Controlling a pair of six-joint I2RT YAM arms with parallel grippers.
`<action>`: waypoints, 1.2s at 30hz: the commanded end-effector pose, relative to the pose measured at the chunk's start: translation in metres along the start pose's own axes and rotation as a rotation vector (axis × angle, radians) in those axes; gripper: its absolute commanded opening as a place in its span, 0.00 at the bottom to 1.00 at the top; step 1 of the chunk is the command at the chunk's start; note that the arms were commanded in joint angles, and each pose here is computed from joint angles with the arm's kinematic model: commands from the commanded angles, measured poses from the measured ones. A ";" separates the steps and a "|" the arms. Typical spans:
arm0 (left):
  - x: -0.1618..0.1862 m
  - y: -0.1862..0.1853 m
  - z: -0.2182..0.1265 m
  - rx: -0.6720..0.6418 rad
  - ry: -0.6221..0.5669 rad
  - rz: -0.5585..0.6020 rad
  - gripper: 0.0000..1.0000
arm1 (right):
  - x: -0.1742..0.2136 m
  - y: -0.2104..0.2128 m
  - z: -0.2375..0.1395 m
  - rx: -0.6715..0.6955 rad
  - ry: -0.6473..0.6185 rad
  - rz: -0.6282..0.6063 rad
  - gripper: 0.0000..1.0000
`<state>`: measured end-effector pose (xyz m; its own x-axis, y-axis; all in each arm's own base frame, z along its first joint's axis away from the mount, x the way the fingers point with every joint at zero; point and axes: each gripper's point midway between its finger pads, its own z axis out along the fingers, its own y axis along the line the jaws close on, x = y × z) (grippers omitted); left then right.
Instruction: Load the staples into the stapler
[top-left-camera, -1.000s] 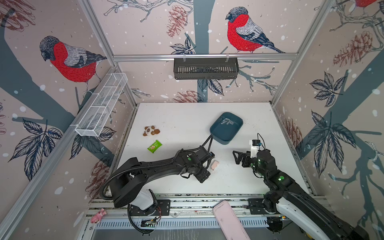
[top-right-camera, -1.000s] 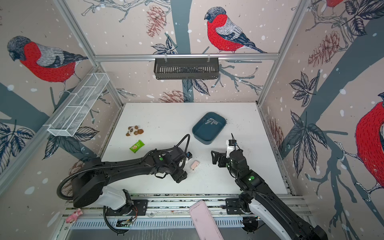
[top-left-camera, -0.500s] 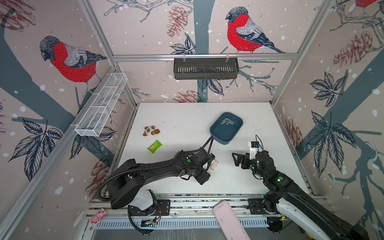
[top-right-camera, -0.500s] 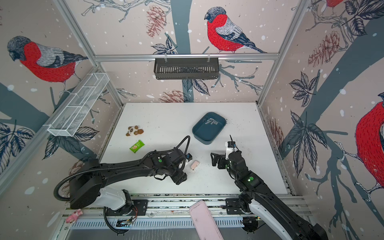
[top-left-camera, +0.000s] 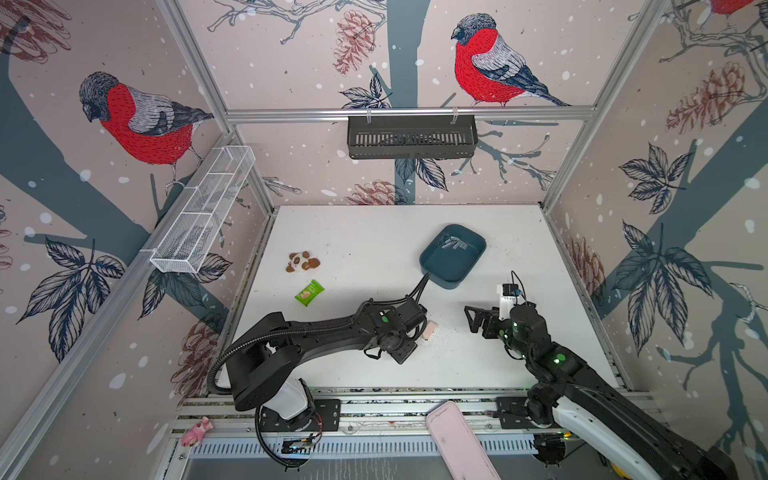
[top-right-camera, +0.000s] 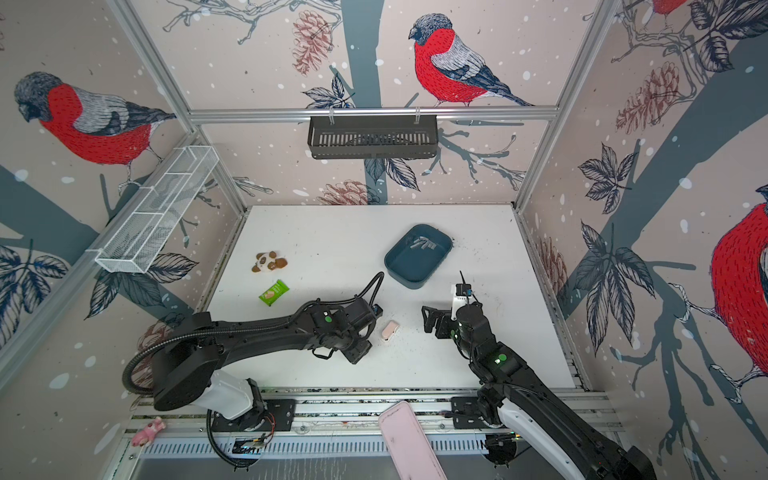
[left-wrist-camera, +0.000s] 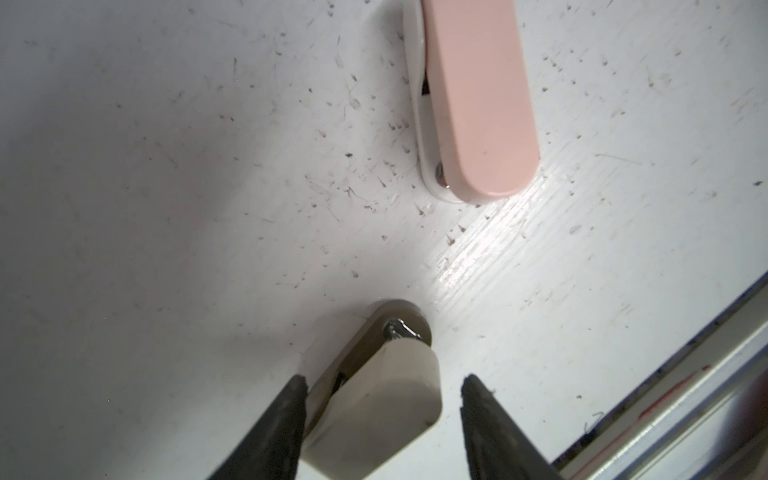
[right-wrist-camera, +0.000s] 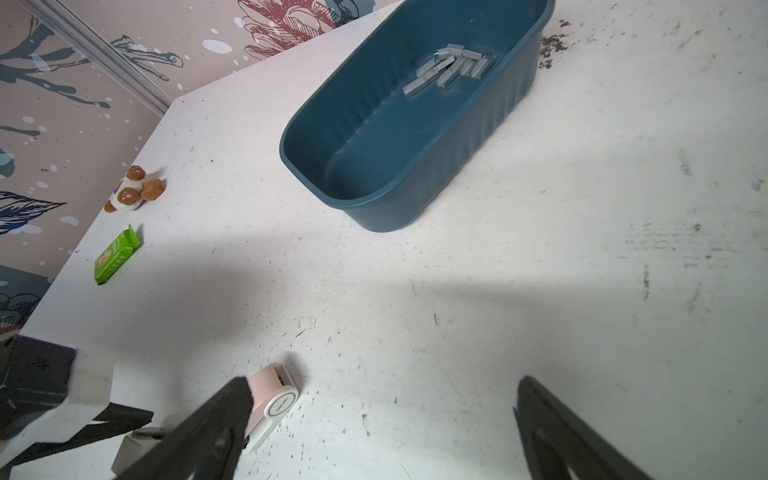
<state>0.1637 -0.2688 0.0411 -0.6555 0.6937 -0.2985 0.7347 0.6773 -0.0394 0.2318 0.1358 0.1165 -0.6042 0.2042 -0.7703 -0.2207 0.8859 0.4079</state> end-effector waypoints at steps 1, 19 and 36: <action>0.007 0.000 -0.001 0.002 0.029 -0.022 0.51 | -0.008 0.003 0.001 -0.008 -0.033 -0.006 1.00; 0.003 0.007 0.004 -0.056 0.047 -0.081 0.34 | 0.000 -0.002 -0.003 0.012 -0.004 0.025 1.00; -0.001 0.025 0.010 -0.160 0.021 -0.189 0.33 | -0.020 -0.009 -0.019 0.053 -0.099 0.099 1.00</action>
<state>0.1771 -0.2581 0.0309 -0.7708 0.5771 -0.2699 0.5943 0.8040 0.0220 0.2289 0.1169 0.1306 -0.5646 0.3073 -0.7660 -0.1259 0.8852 0.4479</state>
